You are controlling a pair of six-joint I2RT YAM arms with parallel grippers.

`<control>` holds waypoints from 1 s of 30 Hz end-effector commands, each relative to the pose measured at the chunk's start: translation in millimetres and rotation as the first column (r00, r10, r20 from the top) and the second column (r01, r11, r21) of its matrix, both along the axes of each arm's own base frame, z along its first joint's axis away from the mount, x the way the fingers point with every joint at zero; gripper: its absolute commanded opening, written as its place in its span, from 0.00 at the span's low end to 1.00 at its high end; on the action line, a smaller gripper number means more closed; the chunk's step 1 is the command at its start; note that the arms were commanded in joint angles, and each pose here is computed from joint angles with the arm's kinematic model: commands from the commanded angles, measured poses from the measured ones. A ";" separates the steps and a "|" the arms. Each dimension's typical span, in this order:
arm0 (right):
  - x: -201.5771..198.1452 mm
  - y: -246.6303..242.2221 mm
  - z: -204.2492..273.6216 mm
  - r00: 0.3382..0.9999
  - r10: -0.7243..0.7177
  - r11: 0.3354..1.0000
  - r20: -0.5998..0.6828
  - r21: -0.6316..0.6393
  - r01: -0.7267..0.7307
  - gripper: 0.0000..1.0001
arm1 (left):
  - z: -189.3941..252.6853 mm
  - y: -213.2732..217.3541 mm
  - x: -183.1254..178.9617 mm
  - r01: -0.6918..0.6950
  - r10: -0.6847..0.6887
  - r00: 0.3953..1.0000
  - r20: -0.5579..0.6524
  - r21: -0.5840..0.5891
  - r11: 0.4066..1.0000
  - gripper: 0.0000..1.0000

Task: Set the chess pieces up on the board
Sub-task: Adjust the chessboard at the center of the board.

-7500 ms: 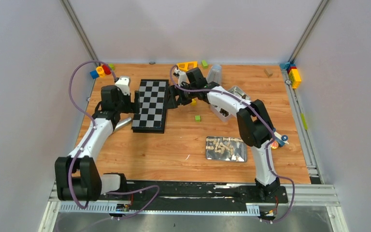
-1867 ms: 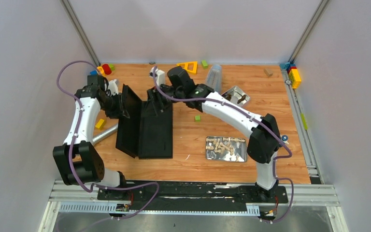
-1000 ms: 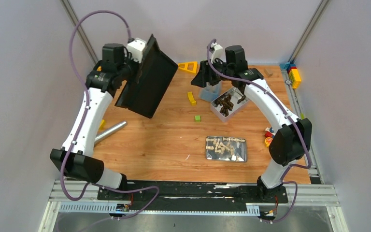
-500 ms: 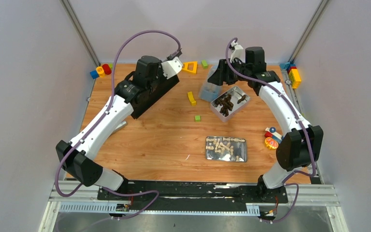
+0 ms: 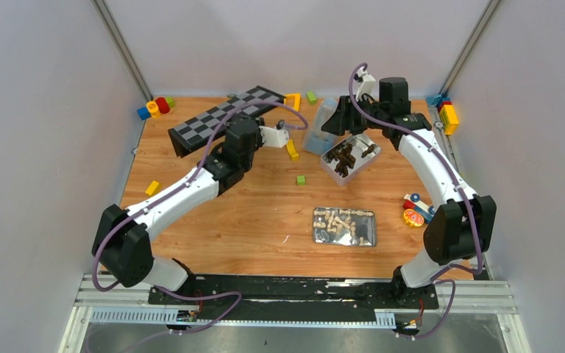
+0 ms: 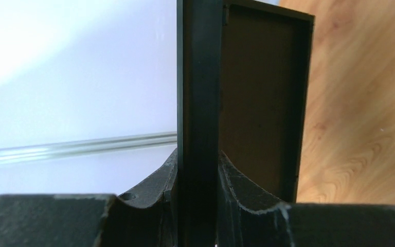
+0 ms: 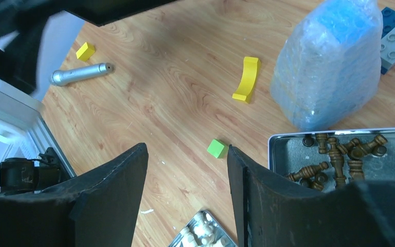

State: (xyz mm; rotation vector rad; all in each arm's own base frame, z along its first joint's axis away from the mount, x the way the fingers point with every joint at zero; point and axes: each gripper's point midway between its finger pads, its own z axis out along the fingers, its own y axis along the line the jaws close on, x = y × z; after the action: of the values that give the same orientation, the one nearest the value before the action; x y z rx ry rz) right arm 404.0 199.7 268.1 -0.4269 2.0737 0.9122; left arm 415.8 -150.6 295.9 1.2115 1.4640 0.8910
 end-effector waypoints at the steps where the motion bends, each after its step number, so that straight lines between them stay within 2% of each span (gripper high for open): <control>1: -11.0 -4.8 21.3 0.998 0.013 1.000 0.063 0.016 -0.014 0.59 | 74.2 -8.3 -20.7 -0.018 0.016 0.949 0.315 0.003 1.000 0.00; 2: -12.5 -5.6 21.1 0.998 0.013 1.000 0.063 0.015 -0.014 0.59 | 62.2 -14.3 -26.9 -0.018 0.004 0.952 0.306 0.043 0.999 0.00; 8: -20.0 -11.9 21.6 0.998 0.006 1.000 0.070 0.013 -0.007 0.59 | 34.5 -38.7 -58.8 -0.002 -0.035 0.942 0.334 0.109 0.994 0.00; 18: -32.6 -23.0 15.1 0.998 0.001 1.000 0.066 0.006 -0.002 0.59 | -0.4 -62.3 -106.3 0.016 -0.072 0.940 0.334 0.168 0.986 0.00; 24: -59.2 -2.4 -3.9 0.984 0.175 0.981 -0.008 0.091 -0.174 0.59 | 13.3 -54.7 -114.7 0.019 -0.045 0.947 0.317 0.083 0.996 0.00; 30: -61.7 23.7 -36.4 0.945 0.301 0.946 -0.125 0.168 -0.279 0.52 | 23.0 -42.6 -124.0 0.063 -0.065 0.938 0.339 0.017 0.998 0.00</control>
State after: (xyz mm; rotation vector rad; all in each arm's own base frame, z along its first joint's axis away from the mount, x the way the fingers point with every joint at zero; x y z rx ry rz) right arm 349.9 200.9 244.5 -0.5205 2.0943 1.1409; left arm 302.6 -213.2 263.8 1.2751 1.1376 1.0796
